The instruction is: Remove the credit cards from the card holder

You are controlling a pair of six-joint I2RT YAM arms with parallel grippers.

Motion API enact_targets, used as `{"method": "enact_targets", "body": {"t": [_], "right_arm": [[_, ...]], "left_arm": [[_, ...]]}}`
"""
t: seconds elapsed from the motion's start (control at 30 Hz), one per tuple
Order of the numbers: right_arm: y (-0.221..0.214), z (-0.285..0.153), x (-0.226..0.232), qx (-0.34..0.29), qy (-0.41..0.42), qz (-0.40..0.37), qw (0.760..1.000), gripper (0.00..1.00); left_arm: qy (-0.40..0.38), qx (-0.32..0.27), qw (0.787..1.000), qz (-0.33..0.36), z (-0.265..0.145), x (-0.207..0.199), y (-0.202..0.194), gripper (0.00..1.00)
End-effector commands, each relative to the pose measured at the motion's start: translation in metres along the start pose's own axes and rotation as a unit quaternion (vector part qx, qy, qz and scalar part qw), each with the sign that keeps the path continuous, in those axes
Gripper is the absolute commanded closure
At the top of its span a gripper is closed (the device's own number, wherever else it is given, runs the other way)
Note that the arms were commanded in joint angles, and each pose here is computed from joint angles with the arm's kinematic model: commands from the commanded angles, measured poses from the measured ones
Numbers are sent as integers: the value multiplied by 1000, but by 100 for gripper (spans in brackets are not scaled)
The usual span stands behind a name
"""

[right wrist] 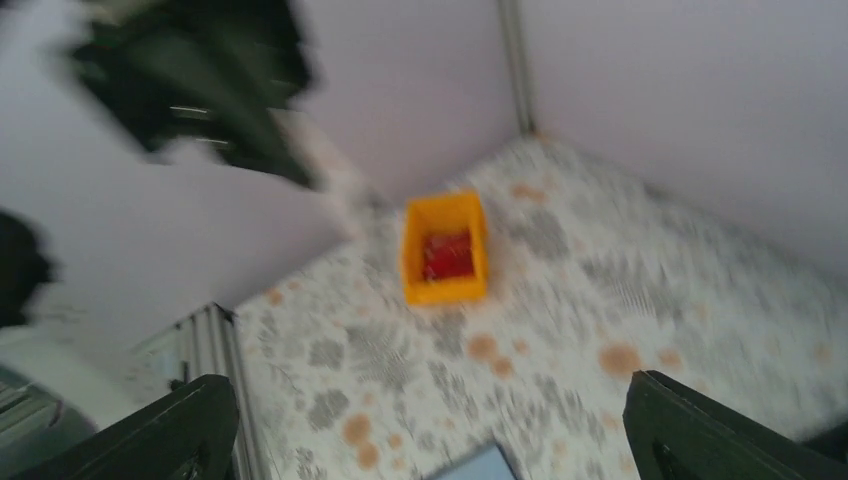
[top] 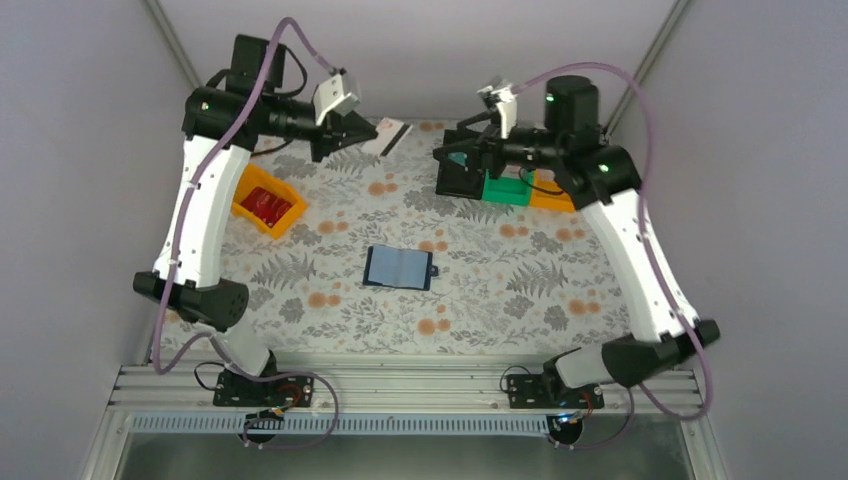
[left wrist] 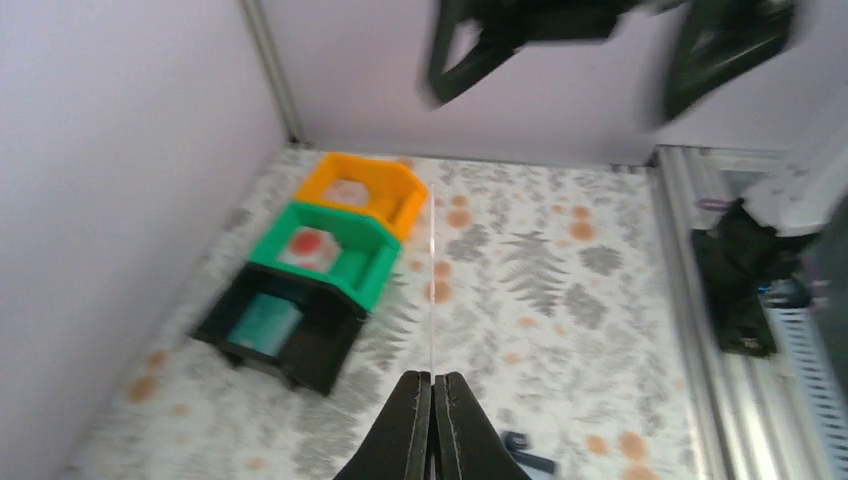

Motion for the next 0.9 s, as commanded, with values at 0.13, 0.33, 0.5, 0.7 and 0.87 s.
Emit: {"method": "enact_targets", "body": {"t": [0.13,0.33,0.5,0.7,0.87], "right_arm": [[80,-71,67,-177,35,-72,981,1],[105,-77,47,-236,-19,73,969,1],[111,-60,40,-228,28,166,959,2],[125,-65,58,-235,124,204,942,1],[127,-65,60,-239,158,238,928,1]], "left_arm": [[248,152,927,237,5,8,51,98],[465,249,728,438,-13,11,92,98],[518,242,642,511,-3,-11,131,98],[544,229,608,531,11,-37,153,98],[531,232,605,547,27,-50,147,97]]}}
Point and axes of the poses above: each gripper's point midway between its finger pads, its own z axis out along the fingers, its own x axis along the line the jaws close on, y = z × x, the point moved 5 cm from there along -z, back along the fingers, and after that the axes turned 1 degree about z, right-handed, at the moved point
